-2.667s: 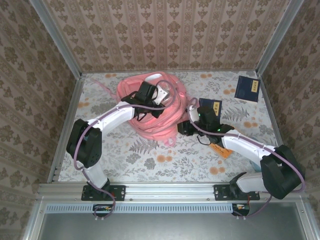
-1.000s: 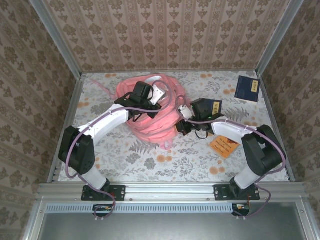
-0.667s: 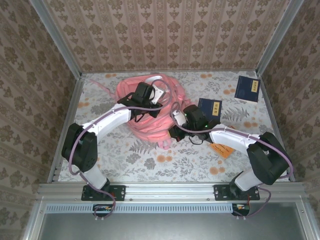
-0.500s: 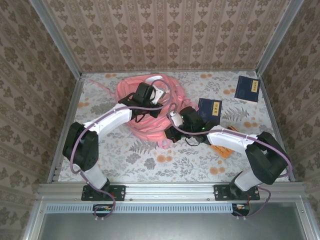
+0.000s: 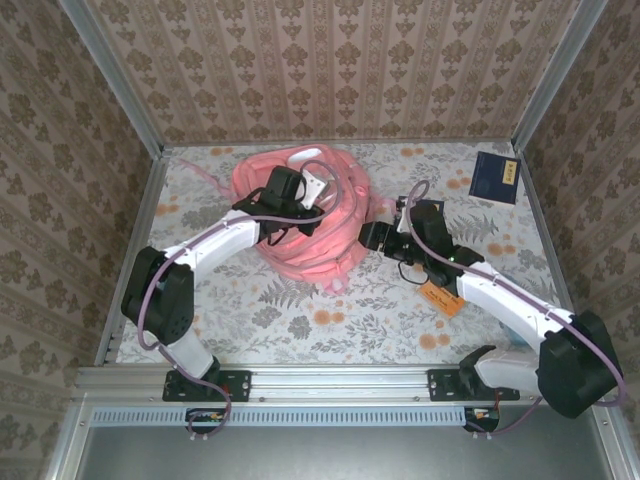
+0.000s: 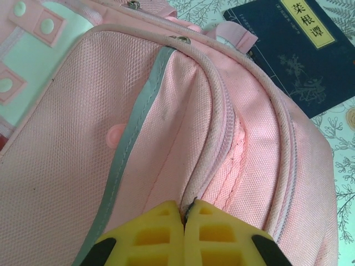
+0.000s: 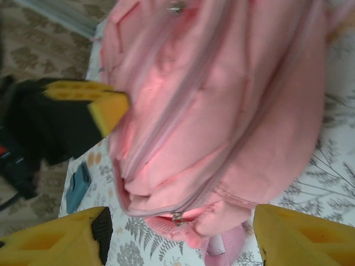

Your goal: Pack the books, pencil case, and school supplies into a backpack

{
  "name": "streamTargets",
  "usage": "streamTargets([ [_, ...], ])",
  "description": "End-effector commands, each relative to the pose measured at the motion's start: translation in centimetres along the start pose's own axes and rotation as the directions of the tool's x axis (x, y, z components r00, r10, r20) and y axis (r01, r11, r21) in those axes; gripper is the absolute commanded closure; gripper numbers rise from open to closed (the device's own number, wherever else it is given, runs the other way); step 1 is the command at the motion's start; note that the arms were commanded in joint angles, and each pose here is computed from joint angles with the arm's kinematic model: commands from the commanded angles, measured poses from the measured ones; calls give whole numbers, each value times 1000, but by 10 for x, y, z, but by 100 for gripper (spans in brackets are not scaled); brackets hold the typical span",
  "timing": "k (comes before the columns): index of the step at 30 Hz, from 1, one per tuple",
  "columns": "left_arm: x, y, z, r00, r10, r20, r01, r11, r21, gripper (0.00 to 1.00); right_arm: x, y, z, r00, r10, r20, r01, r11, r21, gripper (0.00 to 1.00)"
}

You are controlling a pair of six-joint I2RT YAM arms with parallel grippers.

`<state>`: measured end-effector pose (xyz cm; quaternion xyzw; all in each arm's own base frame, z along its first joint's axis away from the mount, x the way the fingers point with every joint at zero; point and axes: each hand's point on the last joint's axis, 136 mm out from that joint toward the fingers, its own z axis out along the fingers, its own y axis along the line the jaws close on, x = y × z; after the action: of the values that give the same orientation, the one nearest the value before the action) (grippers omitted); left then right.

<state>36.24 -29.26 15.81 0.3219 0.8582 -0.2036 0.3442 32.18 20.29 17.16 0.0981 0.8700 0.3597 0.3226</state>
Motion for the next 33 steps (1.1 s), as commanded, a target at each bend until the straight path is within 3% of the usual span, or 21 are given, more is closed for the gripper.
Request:
streamTargets([
  [1,-28,-7,-23,994,35,105,-38,999,26,100,4,-17,13,974,220,-60,-214,972,94,30],
  [4,-29,-9,-25,994,35,107,-38,999,32,100,-1,0,29,965,247,-92,-246,969,22,34],
  [12,-27,-11,-28,994,31,102,-36,998,42,100,-3,2,70,958,239,-156,-242,970,2,53],
  [17,-24,-7,-31,996,9,94,-11,1000,18,100,-1,9,78,956,231,-180,-242,969,-40,79],
  [21,-21,8,-44,991,-107,79,111,992,-59,83,-3,21,79,963,199,-181,-217,973,-83,96],
  [23,-13,17,-55,981,-185,51,190,974,-120,66,-3,32,81,965,181,-189,-205,972,-118,98],
  [26,6,24,-73,953,-302,27,301,934,-193,50,-4,51,88,968,153,-199,-187,969,-162,99],
  [30,37,18,-94,900,-435,30,432,880,-199,41,-5,74,104,968,129,-215,-173,964,-200,99],
  [33,55,2,-102,861,-509,20,506,850,-148,40,-6,86,116,966,123,-226,-175,959,-225,99],
])
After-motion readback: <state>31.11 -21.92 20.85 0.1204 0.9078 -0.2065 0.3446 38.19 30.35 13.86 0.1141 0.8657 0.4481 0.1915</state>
